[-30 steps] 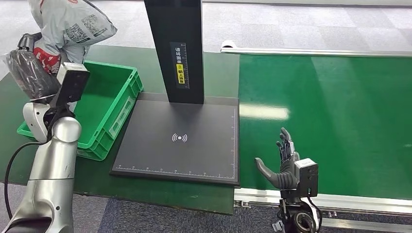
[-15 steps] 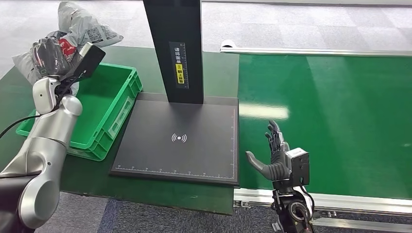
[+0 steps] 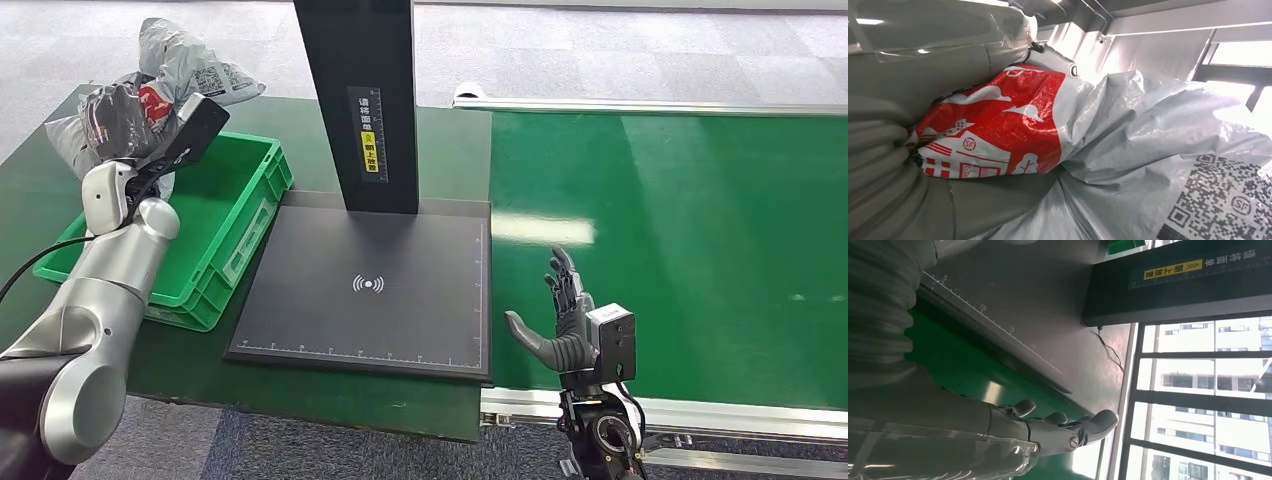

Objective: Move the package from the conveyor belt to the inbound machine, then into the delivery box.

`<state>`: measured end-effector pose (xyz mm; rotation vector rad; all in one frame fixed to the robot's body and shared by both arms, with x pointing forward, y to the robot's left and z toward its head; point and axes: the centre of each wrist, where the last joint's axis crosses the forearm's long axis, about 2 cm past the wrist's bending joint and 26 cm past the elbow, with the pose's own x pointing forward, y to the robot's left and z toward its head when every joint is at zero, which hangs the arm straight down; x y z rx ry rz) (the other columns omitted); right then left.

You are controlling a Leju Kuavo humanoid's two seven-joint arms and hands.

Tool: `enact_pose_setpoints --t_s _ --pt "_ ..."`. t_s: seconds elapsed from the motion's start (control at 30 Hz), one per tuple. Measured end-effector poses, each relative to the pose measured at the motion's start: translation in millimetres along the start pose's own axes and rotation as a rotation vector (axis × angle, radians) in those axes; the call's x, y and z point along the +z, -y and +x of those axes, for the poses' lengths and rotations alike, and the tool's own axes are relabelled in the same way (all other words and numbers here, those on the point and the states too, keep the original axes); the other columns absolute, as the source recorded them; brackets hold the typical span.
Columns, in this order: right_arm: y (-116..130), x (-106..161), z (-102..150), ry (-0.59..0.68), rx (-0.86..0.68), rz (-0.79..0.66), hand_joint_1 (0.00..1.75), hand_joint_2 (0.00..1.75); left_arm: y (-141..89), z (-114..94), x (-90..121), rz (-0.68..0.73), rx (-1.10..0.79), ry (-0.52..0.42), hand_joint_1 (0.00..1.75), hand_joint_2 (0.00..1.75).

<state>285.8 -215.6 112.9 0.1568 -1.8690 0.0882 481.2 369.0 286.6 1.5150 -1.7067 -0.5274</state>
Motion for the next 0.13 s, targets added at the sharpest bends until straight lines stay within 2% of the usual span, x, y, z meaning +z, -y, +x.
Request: enact_pose_setpoints --t_s 0.03,0.07,0.1,0.13 --pt "0.0 0.0 0.0 0.0 0.0 -0.001 0.0 1.75 0.0 0.1 0.0 0.0 0.0 0.0 1.73 1.75" --pt "0.1 0.0 0.0 0.0 0.0 -0.002 0.0 1.75 0.0 0.3 -0.1 -0.001 0.0 0.001 1.47 1.75" --pt "0.1 0.0 -0.1 0.0 0.0 -0.004 0.0 1.75 0.2 0.7 -0.1 -0.002 0.001 0.002 1.07 1.75" --pt "0.2 0.0 -0.1 0.0 0.0 -0.005 0.0 1.75 0.2 0.9 -0.2 -0.003 0.001 0.002 0.85 1.75"
